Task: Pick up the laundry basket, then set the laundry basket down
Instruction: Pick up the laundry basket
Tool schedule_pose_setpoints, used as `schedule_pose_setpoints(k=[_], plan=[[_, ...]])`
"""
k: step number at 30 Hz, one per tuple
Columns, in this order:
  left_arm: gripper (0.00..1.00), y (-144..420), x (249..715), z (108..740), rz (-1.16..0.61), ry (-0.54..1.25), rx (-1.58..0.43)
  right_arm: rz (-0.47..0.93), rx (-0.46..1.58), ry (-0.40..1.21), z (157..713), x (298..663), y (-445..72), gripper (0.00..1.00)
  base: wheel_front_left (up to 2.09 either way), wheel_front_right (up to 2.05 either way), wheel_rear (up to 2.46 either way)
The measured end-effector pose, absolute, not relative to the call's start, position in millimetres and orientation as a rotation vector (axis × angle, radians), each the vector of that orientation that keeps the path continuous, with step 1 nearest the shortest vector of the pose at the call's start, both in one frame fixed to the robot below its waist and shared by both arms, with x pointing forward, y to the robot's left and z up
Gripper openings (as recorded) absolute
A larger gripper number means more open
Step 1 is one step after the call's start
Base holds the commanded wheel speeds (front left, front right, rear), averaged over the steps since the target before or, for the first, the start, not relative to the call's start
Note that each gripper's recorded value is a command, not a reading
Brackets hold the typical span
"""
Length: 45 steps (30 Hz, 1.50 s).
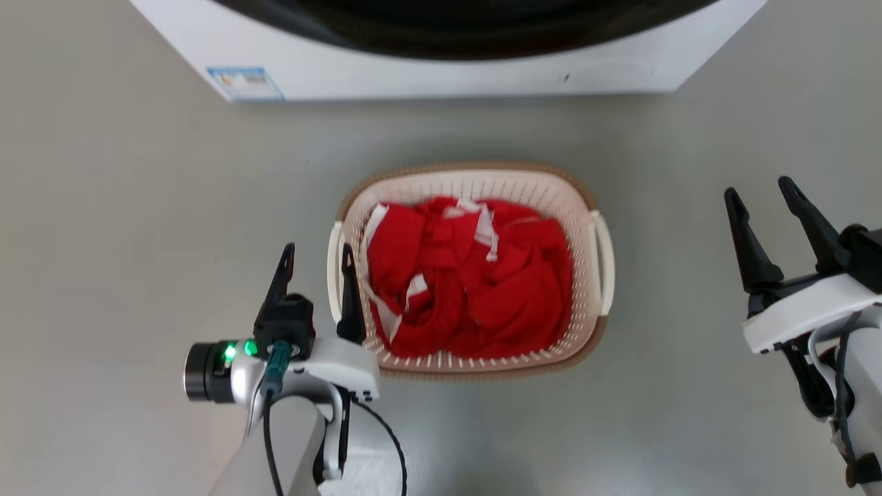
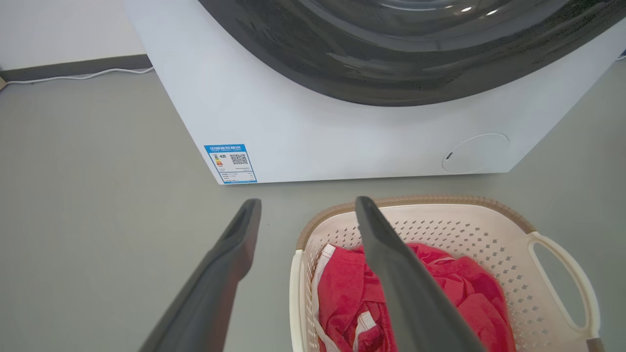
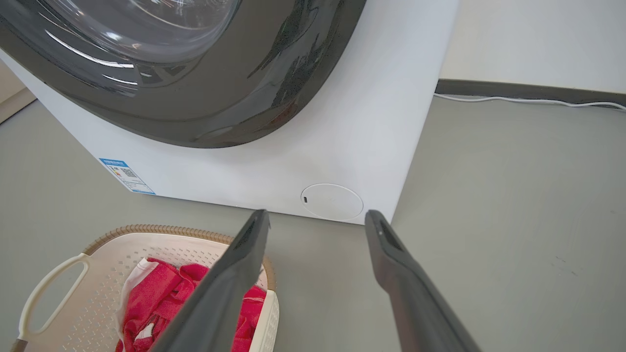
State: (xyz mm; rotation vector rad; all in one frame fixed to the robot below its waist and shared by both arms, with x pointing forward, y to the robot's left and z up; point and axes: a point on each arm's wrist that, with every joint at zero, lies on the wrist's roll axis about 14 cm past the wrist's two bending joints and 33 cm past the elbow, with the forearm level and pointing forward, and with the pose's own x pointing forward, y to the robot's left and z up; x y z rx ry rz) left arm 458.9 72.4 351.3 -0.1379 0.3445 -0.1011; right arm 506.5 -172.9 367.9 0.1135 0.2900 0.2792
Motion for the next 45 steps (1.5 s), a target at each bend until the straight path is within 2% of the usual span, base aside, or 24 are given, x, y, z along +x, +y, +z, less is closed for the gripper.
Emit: schedule_pose_setpoints(k=[9, 24, 45], plan=[[1.00, 75.8, 464.1, 297.9, -0.082, 0.476, -0.139, 0.377, 0.145, 0.414, 310.9, 505.5, -138.9, 1.00, 0.00, 0.00, 0.00], [1.00, 74.5, 465.8, 232.4, -0.104, 0.646, -0.150, 0.447, 0.158, 0.587, 237.4, 502.0, -115.1, 1.00, 0.00, 0.00, 0.00], [1.00, 68.2, 461.1, 165.4, -0.195, 0.855, -0.109, 0.473, 0.206, 0.720, 182.7, 500.3, -85.3, 1.00, 0.00, 0.00, 0.00]])
